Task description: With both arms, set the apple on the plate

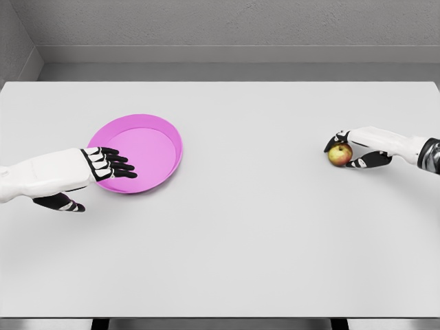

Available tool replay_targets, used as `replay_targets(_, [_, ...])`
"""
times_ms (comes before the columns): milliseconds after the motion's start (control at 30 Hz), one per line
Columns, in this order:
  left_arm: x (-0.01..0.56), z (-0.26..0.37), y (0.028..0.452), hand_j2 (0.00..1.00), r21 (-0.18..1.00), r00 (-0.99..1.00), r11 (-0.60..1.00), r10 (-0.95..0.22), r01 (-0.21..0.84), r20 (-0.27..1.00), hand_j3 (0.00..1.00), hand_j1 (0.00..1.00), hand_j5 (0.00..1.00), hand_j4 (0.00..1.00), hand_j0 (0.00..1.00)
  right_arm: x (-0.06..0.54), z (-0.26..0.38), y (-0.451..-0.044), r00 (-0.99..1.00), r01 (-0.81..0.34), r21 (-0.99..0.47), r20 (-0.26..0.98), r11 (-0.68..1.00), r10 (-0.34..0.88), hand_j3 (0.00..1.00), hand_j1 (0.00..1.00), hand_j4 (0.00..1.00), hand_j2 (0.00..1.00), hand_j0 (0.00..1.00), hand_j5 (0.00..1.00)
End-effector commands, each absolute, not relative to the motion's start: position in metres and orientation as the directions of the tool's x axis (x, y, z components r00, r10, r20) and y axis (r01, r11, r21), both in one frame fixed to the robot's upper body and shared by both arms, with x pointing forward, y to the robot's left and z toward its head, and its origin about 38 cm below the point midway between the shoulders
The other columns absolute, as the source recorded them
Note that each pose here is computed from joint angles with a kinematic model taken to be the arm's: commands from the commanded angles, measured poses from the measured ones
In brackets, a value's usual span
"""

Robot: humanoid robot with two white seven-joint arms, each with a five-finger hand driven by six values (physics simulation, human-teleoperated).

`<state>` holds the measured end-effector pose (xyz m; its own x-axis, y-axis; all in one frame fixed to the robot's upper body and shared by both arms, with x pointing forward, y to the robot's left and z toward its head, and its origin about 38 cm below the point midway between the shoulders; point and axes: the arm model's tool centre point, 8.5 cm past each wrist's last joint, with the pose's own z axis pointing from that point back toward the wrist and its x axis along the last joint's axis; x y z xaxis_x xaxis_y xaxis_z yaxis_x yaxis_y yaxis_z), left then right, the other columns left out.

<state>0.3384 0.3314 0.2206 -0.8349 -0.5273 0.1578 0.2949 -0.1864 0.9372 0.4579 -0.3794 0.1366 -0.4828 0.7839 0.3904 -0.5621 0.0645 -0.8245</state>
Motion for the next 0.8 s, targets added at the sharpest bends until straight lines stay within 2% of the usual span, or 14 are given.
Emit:
replay_targets(0, [0.339, 0.221, 0.332, 1.0, 0.938, -0.833, -0.18, -0.529, 0.297, 0.162, 1.0, 1.0, 1.0, 1.0, 1.0, 0.458, 0.137, -0.38, -0.479, -0.562, -0.824, 0.397, 0.074, 0.783, 0.59, 0.59, 0.59, 0.59, 0.59, 0.59])
replay_targets(233, [0.339, 0.222, 0.332, 1.0, 0.938, -0.833, -0.181, -0.529, 0.296, 0.161, 1.0, 1.0, 1.0, 1.0, 1.0, 0.461, 0.138, -0.374, -0.486, -0.557, -0.826, 0.41, 0.088, 0.772, 0.59, 0.59, 0.59, 0.59, 0.59, 0.59])
replay_targets(467, [0.339, 0.222, 0.331, 1.0, 0.939, -0.834, -0.18, -0.529, 0.294, 0.16, 1.0, 1.0, 1.0, 1.0, 1.0, 0.466, 0.15, -0.36, -0.51, -0.536, -0.832, 0.456, 0.146, 0.729, 0.51, 0.51, 0.51, 0.51, 0.51, 0.51])
replay_targets(567, [0.339, 0.222, 0.332, 1.0, 0.939, -0.833, -0.18, -0.53, 0.294, 0.16, 1.0, 1.0, 1.0, 1.0, 1.0, 0.466, 0.167, -0.311, -0.623, -0.491, -0.863, 0.443, 0.12, 0.645, 0.48, 0.48, 0.48, 0.48, 0.48, 0.48])
replay_targets(700, [0.339, 0.222, 0.332, 1.0, 0.938, -0.833, -0.181, -0.53, 0.295, 0.16, 1.0, 1.0, 1.0, 1.0, 1.0, 0.435, 0.184, -0.229, -0.805, -0.432, -0.901, 0.369, -0.033, 0.465, 0.48, 0.48, 0.48, 0.48, 0.48, 0.48])
replay_targets(767, [0.339, 0.223, 0.332, 1.0, 0.939, -0.833, -0.181, -0.529, 0.294, 0.159, 1.0, 1.0, 1.0, 1.0, 1.0, 0.424, 0.185, -0.21, -0.839, -0.419, -0.906, 0.358, -0.067, 0.411, 0.48, 0.48, 0.48, 0.48, 0.48, 0.48])
